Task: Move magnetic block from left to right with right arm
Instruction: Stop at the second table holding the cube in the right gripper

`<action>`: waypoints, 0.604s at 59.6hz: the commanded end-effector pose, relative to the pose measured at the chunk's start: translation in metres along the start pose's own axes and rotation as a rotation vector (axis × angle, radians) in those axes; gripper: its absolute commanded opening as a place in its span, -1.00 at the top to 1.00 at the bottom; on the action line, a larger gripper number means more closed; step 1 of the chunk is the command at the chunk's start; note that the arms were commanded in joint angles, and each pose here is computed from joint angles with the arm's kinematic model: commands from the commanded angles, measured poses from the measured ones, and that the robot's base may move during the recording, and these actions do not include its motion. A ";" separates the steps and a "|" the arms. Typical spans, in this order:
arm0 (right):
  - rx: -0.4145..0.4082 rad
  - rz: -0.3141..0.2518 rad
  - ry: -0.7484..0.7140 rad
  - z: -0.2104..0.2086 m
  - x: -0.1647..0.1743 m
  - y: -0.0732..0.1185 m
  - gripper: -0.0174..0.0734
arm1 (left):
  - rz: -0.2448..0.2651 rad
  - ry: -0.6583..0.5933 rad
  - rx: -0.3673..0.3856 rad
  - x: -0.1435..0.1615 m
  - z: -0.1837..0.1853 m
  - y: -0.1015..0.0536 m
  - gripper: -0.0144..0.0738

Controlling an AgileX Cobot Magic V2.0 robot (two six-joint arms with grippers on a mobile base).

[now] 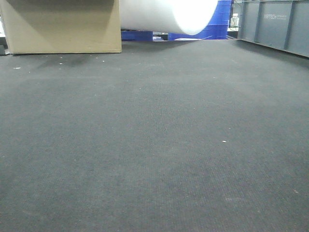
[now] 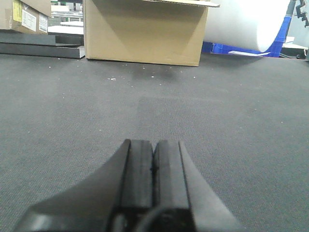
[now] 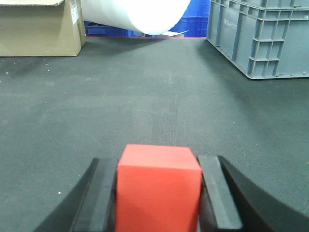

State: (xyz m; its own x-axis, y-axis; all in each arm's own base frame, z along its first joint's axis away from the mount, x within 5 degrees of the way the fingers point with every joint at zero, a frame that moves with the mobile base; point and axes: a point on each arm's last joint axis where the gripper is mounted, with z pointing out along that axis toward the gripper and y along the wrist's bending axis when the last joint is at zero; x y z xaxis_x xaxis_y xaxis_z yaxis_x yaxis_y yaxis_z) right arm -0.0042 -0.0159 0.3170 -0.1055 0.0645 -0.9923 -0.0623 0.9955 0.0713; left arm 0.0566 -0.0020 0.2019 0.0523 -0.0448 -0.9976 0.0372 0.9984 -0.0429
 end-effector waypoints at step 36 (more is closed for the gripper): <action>-0.013 -0.016 -0.129 -0.005 -0.017 0.002 0.12 | -0.004 -0.095 0.003 -0.006 -0.001 0.000 0.94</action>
State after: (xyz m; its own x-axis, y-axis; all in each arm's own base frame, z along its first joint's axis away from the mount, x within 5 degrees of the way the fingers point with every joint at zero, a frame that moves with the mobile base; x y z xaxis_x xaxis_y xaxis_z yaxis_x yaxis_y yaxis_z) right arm -0.0041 -0.0158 0.3177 -0.0978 0.0651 -0.9931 -0.0643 0.9954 0.0715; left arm 0.0566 -0.0020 0.2019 0.0523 -0.0448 -0.9976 0.0372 0.9984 -0.0429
